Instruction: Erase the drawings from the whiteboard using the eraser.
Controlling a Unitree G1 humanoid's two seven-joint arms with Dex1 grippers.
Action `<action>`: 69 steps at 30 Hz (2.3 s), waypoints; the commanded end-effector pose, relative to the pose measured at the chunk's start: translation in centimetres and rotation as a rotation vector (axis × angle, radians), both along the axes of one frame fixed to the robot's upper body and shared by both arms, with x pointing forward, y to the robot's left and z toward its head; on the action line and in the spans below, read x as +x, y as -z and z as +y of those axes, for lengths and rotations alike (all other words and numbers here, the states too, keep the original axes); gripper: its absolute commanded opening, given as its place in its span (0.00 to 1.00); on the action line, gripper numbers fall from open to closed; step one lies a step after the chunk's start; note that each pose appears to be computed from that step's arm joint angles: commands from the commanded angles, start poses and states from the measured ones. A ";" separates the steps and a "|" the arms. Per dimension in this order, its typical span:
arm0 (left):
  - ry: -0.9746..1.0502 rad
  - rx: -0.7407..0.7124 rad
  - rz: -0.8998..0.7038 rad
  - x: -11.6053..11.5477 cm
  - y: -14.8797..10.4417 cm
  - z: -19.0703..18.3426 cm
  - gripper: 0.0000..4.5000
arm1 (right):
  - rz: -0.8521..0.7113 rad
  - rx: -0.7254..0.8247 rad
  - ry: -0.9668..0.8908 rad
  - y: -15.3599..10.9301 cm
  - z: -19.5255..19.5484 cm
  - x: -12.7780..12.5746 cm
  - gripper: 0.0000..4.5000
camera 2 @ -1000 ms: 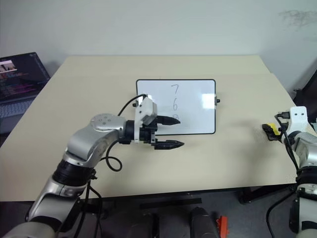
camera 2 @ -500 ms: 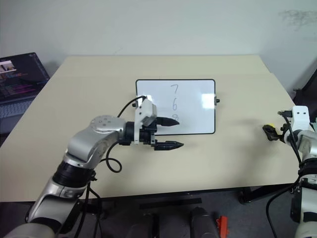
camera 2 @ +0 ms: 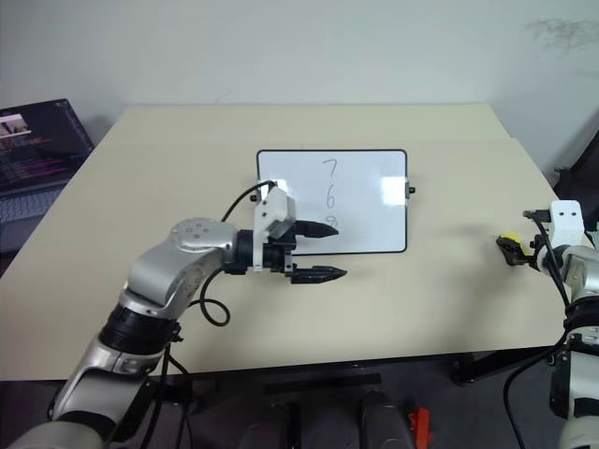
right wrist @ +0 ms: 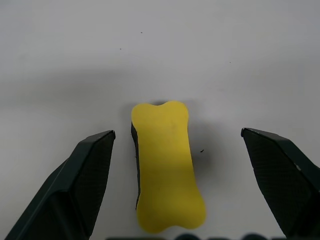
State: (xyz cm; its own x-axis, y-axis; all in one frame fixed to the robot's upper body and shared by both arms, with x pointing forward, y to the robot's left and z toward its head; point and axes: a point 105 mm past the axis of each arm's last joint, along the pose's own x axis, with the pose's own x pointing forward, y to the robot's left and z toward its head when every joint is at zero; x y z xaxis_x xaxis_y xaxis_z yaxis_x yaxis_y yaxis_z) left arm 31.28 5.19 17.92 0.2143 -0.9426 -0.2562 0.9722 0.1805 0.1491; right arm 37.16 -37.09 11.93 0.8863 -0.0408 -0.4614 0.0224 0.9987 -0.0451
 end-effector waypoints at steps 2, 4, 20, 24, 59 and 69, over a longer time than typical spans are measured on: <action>-0.023 -0.023 -0.049 0.3 -1.2 0.6 1.00 | -0.030 0.012 0.002 -1.0 -0.3 -0.1 0.99; -0.023 -0.021 -0.049 0.2 -1.1 0.6 1.00 | -0.026 0.015 0.001 -0.7 -0.2 -0.1 0.99; -0.035 -0.018 -0.057 0.4 -1.4 0.9 1.00 | -0.003 0.021 -0.004 0.3 0.1 -0.2 0.72; -0.038 -0.018 -0.059 0.4 -1.4 0.9 1.00 | 0.000 0.022 -0.004 0.4 0.1 -0.3 0.41; -0.316 -0.030 -0.079 1.9 -2.9 8.2 1.00 | -0.506 -0.017 -0.376 -13.7 14.5 0.2 0.22; -0.543 -0.015 -0.155 1.8 -4.9 13.8 1.00 | -0.664 -0.066 -0.653 -16.3 23.9 1.1 0.22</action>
State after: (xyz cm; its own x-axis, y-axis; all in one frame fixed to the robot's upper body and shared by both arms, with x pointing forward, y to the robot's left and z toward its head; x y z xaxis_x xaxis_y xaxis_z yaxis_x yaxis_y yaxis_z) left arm 33.36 18.37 20.84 0.6744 -0.7048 -0.2203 0.7381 0.6361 0.2248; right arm 38.50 -14.21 26.78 0.8484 0.5231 0.0809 -0.4938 0.8373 -0.2349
